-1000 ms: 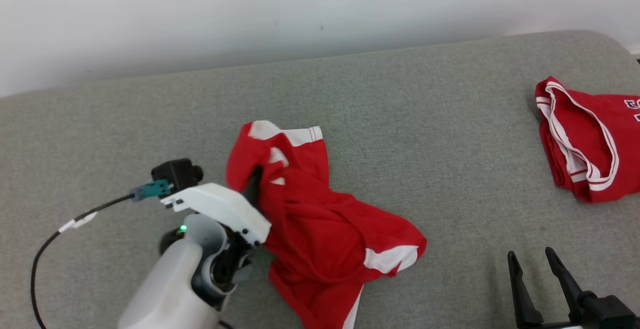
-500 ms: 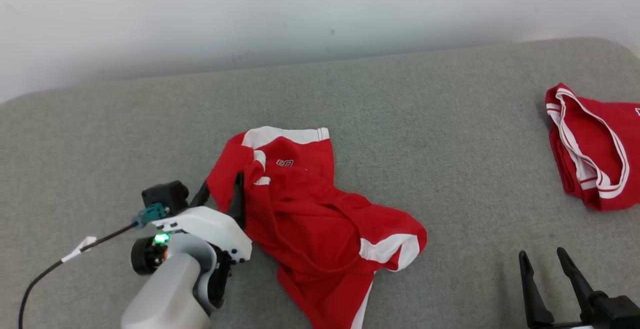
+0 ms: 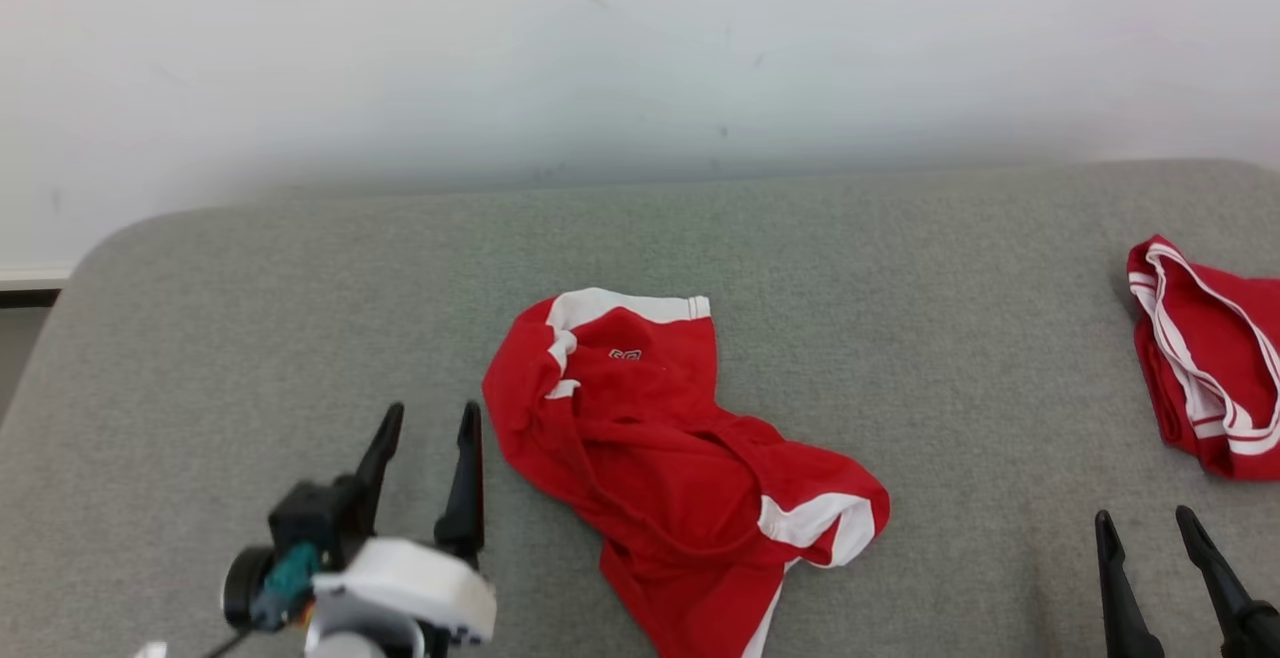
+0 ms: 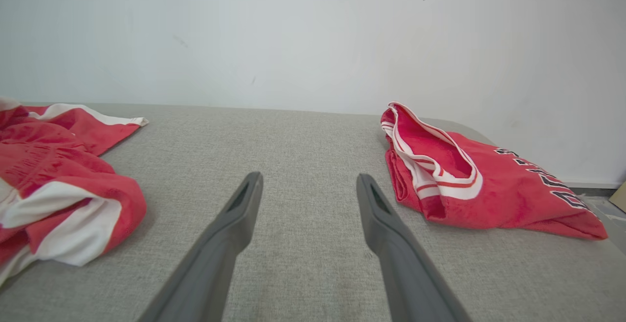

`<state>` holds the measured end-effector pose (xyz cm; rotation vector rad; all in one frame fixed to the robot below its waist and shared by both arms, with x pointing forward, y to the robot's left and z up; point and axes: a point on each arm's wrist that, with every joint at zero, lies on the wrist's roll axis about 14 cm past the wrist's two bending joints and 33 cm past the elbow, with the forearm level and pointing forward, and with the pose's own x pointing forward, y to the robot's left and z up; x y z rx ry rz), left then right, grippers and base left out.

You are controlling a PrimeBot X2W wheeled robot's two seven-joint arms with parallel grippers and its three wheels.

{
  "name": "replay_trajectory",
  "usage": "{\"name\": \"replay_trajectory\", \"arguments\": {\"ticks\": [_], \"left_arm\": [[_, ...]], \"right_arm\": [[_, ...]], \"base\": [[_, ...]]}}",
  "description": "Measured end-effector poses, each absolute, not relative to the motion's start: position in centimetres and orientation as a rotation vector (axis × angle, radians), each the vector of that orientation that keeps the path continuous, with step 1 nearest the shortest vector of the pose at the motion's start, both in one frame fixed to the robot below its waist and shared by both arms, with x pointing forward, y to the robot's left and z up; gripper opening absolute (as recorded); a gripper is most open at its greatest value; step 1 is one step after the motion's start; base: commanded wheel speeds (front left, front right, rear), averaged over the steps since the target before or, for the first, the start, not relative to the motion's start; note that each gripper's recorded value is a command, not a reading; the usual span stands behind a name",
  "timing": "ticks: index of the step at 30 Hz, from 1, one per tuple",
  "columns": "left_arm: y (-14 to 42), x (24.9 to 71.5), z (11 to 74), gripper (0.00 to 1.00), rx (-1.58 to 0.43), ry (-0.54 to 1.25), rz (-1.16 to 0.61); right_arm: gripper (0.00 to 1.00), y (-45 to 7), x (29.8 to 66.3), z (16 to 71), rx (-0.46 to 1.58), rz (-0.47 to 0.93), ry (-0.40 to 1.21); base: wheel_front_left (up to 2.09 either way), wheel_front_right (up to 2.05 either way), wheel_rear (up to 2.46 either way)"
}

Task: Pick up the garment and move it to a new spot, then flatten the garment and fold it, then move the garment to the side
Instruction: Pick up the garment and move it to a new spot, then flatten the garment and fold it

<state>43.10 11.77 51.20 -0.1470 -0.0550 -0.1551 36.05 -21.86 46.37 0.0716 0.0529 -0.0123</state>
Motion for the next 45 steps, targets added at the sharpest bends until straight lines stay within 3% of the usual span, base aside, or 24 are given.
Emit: {"name": "replay_trajectory", "arguments": {"ticks": [19, 45], "left_arm": [[17.5, 33.0, 49.1, 1.00, -0.083, -0.034, 0.004], [16.7, 33.3, 48.9, 1.00, -0.095, -0.031, -0.061]], "right_arm": [[1.00, -19.4, 35.1, 47.0, 0.085, 0.049, 0.031], [1.00, -18.6, 34.4, 46.2, 0.124, 0.040, 0.053]], "base": [[0.00, 0.00, 0.00], [0.00, 0.00, 0.00]]}}
